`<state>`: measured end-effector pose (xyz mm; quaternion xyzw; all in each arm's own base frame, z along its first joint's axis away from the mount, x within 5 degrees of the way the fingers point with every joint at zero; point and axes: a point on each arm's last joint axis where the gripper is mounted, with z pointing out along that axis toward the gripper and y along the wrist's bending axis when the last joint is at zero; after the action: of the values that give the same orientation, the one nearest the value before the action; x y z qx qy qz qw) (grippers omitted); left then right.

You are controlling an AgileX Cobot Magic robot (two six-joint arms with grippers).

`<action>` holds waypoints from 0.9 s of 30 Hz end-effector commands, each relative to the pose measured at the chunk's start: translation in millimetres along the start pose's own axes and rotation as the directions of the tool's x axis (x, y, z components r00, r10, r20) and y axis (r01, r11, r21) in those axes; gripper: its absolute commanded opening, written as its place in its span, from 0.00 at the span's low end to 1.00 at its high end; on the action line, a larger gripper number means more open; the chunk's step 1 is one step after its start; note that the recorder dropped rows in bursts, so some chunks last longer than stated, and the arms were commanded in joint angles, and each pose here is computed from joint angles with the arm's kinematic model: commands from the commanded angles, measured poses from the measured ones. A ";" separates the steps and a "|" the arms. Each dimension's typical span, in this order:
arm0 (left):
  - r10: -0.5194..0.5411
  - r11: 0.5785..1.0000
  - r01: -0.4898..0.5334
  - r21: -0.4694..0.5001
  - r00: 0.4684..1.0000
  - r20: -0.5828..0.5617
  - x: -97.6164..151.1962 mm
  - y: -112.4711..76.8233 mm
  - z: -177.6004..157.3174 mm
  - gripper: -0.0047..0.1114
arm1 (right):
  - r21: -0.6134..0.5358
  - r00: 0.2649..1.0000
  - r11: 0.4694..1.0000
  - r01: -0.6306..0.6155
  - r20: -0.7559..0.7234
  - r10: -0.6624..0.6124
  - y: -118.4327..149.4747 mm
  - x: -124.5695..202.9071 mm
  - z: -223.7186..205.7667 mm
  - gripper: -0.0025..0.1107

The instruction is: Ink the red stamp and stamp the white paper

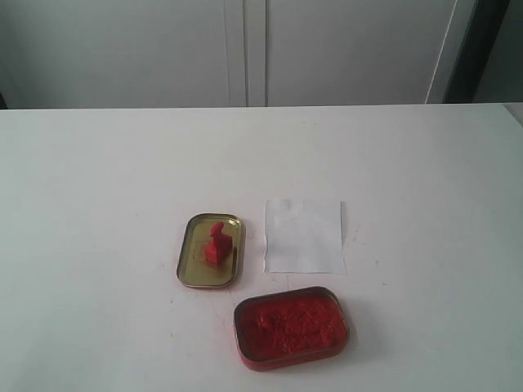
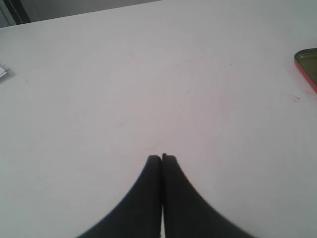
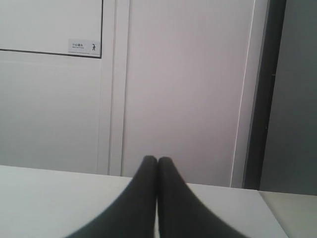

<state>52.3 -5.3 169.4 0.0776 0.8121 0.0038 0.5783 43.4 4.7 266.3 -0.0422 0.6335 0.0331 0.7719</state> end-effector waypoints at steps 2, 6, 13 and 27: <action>0.000 1.000 0.000 0.001 1.000 -0.001 1.0 -0.2 0.2 0.04 | 0.006 0.999 1.000 0.003 -0.033 -0.003 -0.7 -12.4 6.4 0.02; 0.000 1.000 0.000 0.001 1.000 -0.001 1.0 -0.2 0.2 0.04 | 0.007 0.998 1.000 -0.006 -0.069 0.006 -1.0 -21.4 14.6 0.02; 0.000 1.000 0.000 0.001 1.000 -0.001 1.0 -0.2 0.2 0.04 | 0.010 0.975 1.000 -0.019 -0.223 0.021 -1.7 -36.4 35.0 0.02; 0.000 1.000 0.000 0.001 1.000 -0.001 1.0 -0.2 0.2 0.04 | 0.024 0.818 0.998 -0.059 -0.572 0.062 -1.2 -44.9 102.7 0.02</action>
<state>52.3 -5.3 169.4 0.0776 0.8121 0.0038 0.5783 124.6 14.1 330.0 -0.0332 0.8212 0.0415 0.5682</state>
